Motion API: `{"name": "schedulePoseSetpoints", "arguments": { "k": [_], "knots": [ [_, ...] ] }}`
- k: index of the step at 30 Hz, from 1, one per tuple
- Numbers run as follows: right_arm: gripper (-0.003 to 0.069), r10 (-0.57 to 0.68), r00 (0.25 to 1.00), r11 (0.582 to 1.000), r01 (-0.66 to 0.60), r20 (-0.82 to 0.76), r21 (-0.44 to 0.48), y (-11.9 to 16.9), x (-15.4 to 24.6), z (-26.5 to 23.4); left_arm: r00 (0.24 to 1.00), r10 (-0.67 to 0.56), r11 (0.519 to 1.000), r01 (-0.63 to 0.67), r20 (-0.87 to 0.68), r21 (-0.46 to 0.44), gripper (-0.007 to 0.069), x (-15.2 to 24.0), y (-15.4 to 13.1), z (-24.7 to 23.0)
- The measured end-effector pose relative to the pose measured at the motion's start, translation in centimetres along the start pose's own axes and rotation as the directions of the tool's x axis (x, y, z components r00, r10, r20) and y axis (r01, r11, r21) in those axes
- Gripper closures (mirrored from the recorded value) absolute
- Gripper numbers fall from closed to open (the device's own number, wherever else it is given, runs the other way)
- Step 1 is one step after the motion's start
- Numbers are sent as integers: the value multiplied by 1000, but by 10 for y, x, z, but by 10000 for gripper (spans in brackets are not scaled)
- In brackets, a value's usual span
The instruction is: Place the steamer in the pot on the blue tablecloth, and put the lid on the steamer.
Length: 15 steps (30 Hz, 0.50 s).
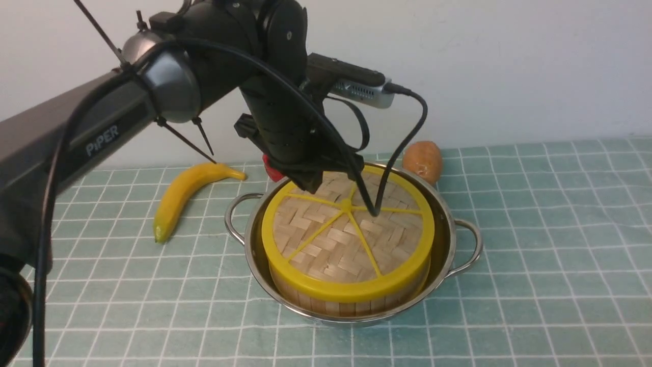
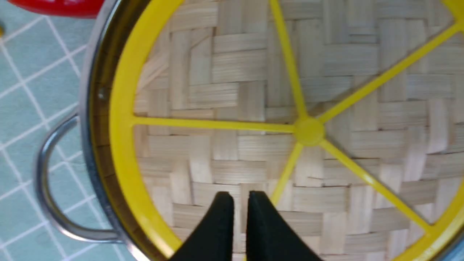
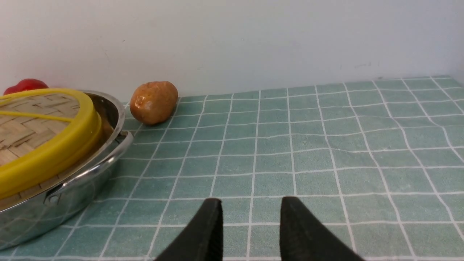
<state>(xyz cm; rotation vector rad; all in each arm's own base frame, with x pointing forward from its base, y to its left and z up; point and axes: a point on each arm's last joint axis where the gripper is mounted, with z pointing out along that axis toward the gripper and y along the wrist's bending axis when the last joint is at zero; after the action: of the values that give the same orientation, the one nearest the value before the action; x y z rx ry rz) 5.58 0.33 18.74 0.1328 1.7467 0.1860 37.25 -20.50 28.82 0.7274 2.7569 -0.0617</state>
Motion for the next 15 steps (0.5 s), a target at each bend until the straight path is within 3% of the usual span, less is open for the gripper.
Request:
{"name": "schedulePoseSetpoints", "arguments": {
  "k": [4,15],
  "knots": [
    [416,0,1000,1000,0,0,0,0,0,0,999,30,999,-29,-25,31,636,1,-3,11],
    [416,0,1000,1000,0,0,0,0,0,0,992,97,991,-89,-84,100,637,0,-9,41]
  ]
}}
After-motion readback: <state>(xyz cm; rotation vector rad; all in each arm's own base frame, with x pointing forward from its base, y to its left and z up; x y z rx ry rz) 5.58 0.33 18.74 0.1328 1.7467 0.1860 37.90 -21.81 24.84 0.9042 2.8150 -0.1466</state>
